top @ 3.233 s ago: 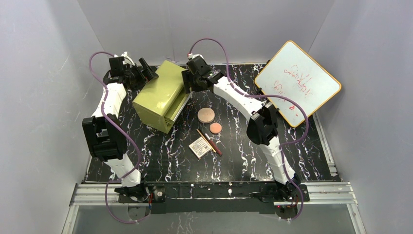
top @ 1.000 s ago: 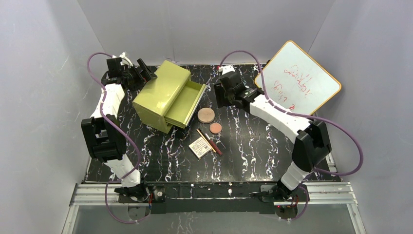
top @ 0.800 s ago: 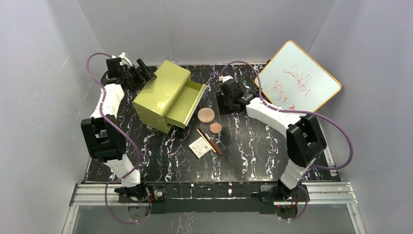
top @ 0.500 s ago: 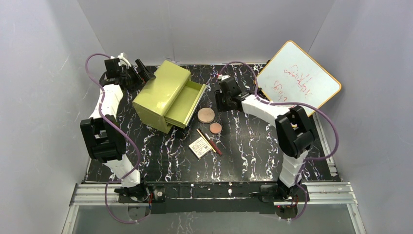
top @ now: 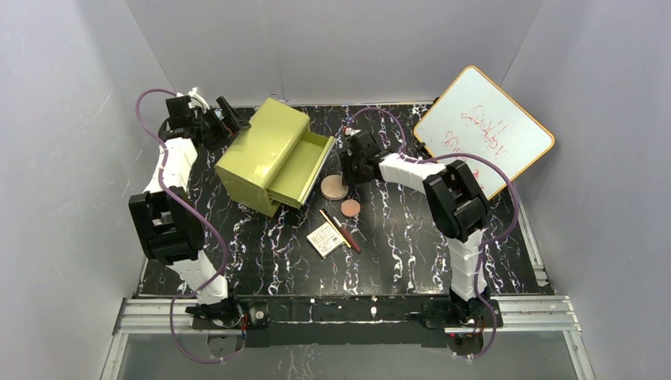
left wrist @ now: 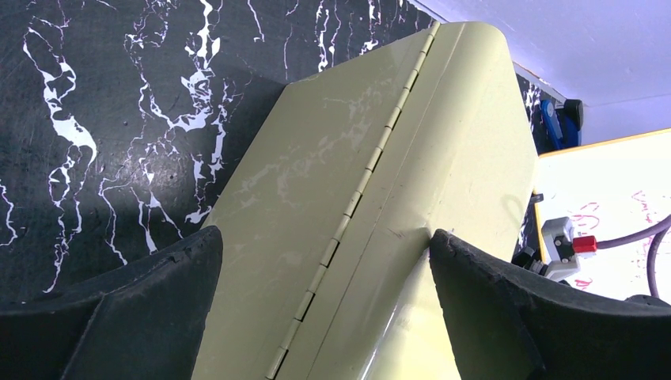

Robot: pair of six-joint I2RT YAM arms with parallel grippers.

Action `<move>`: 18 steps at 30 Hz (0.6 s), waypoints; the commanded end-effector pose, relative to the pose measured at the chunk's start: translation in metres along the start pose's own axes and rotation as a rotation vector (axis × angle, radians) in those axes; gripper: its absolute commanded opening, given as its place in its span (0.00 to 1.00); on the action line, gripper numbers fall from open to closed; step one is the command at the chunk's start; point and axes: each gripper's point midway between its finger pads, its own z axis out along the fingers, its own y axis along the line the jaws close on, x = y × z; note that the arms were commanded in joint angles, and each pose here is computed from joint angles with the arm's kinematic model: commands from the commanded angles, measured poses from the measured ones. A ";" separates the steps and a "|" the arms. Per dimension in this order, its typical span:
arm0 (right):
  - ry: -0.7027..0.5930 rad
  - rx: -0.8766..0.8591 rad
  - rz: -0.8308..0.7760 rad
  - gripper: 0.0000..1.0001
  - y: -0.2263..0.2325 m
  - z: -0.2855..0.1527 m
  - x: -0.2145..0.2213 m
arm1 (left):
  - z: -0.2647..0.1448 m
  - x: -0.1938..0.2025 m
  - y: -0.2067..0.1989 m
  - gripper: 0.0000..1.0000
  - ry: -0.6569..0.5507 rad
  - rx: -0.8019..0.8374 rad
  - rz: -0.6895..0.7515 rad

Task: Organize the makeup

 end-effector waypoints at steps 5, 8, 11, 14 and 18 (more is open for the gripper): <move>-0.042 -0.044 0.004 0.32 0.009 0.008 -0.017 | -0.006 0.022 0.042 0.99 0.060 -0.138 -0.035; -0.036 -0.042 0.000 0.20 0.009 0.011 -0.018 | -0.006 0.021 0.043 0.99 0.061 -0.136 -0.039; -0.017 -0.036 -0.009 0.01 0.008 0.012 -0.016 | -0.007 0.021 0.043 0.99 0.060 -0.132 -0.042; -0.008 -0.006 -0.019 0.01 0.004 0.007 -0.018 | -0.006 0.021 0.044 0.99 0.060 -0.131 -0.046; -0.053 0.078 -0.051 0.01 -0.009 -0.025 -0.032 | -0.007 0.021 0.044 0.99 0.060 -0.128 -0.050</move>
